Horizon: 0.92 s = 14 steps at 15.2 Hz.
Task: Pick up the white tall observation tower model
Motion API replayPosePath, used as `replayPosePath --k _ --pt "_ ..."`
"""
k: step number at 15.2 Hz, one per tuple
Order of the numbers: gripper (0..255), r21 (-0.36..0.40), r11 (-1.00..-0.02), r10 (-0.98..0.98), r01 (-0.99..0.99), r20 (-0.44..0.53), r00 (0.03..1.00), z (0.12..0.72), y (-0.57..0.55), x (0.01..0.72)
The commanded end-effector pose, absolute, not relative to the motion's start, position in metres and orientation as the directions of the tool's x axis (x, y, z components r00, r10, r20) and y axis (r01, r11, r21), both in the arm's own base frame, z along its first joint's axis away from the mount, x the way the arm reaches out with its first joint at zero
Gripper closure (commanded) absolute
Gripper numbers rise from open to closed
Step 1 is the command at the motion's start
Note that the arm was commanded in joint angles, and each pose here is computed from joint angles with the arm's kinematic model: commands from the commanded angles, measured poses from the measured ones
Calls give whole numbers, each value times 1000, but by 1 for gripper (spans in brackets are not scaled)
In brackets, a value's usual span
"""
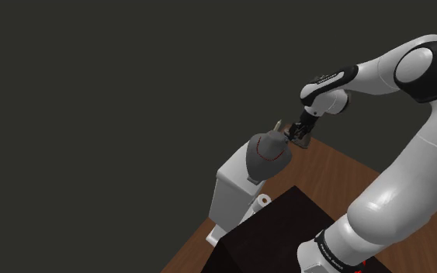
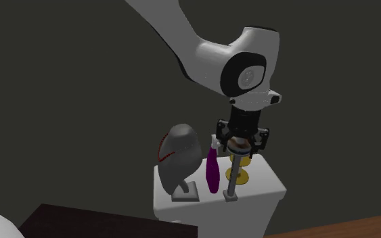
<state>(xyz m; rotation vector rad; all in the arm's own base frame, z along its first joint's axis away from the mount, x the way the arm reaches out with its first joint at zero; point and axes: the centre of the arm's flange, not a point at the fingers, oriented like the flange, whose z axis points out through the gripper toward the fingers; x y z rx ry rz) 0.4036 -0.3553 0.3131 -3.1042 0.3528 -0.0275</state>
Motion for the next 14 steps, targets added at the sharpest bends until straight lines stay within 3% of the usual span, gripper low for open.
replayPosePath --k 1,14 --pt "255 -19 -974 -225 -224 16 974 324 -355 404" --pt "255 -19 -974 -225 -224 16 974 383 -355 404"
